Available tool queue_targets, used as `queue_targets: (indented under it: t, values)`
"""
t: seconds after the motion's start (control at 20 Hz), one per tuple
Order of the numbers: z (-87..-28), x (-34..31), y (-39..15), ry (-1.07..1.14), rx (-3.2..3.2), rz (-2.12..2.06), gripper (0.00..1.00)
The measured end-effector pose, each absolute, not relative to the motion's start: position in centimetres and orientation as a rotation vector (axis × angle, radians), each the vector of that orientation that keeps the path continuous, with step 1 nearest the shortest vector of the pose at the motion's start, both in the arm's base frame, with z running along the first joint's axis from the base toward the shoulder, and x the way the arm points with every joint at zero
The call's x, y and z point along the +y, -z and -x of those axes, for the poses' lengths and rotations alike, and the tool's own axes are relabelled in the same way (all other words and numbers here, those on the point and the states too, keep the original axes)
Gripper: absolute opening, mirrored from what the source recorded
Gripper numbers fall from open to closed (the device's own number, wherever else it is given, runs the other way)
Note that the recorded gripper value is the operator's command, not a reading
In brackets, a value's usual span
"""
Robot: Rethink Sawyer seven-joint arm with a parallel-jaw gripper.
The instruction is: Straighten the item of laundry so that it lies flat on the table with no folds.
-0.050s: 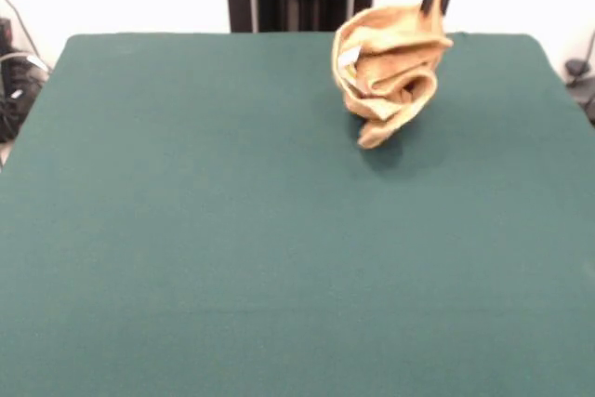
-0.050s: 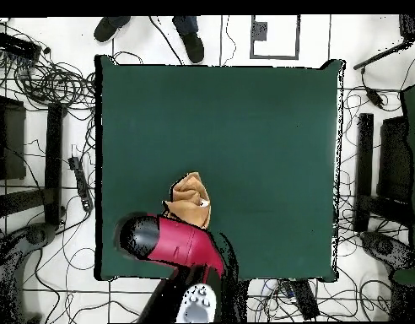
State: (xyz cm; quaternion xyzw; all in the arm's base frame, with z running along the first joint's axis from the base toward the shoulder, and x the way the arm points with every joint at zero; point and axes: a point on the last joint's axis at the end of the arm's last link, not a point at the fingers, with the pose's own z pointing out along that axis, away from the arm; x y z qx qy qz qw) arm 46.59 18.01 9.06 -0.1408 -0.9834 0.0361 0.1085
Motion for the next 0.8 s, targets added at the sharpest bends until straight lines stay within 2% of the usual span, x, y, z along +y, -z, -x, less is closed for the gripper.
queue_targets:
  t: [0.25, 0.5, 0.8]
  values:
    - [-43.8, 18.3, -11.1, -0.089, -2.884, 0.477, 0.0]
    - [-41.6, 17.6, -10.6, -0.091, -2.92, 0.523, 0.0]
    - [-38.7, 16.2, -5.3, -0.127, -3.067, 0.567, 0.0]
